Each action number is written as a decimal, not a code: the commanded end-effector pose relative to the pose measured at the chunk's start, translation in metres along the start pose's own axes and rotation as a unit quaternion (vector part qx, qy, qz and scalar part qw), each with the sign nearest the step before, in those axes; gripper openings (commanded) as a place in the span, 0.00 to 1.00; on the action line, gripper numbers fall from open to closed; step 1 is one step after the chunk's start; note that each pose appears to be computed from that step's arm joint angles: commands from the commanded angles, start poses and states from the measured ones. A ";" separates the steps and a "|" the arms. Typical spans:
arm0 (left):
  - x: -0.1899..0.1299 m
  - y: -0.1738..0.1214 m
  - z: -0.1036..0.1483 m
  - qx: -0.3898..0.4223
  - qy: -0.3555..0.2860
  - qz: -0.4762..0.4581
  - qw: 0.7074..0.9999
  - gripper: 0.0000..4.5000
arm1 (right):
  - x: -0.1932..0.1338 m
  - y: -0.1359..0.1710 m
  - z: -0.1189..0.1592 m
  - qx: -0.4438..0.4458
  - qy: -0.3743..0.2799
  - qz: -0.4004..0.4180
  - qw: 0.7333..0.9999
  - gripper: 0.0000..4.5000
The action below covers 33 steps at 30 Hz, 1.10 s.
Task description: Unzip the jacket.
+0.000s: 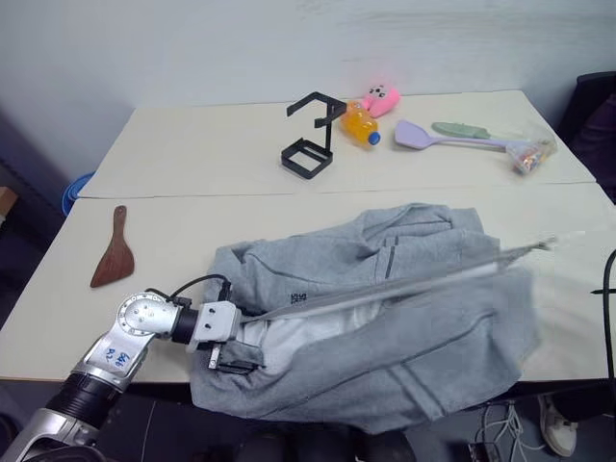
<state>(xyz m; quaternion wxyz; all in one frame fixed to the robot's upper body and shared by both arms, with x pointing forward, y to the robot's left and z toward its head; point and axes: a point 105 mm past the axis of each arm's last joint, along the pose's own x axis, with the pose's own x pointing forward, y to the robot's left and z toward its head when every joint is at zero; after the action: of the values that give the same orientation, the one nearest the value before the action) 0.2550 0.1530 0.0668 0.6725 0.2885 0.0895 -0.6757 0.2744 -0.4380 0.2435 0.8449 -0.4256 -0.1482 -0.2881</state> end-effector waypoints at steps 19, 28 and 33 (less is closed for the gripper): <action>-0.040 -0.012 0.014 -0.231 -0.099 0.052 0.966 1.00 | -0.074 0.025 0.038 0.245 -0.058 0.371 0.894 0.57; -0.091 -0.012 0.001 -0.187 -0.045 0.135 0.972 1.00 | -0.166 0.072 0.109 0.257 -0.118 0.617 0.734 0.99; -0.102 -0.018 -0.008 -0.131 -0.010 0.181 0.975 1.00 | -0.211 0.092 0.112 0.253 -0.144 0.682 0.671 0.99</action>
<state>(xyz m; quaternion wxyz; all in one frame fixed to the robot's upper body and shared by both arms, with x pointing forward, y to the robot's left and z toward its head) 0.2348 0.2401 0.1053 0.8104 0.1805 0.1255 -0.5431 0.1718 -0.2321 0.1470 0.8612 -0.2140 -0.0057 0.4609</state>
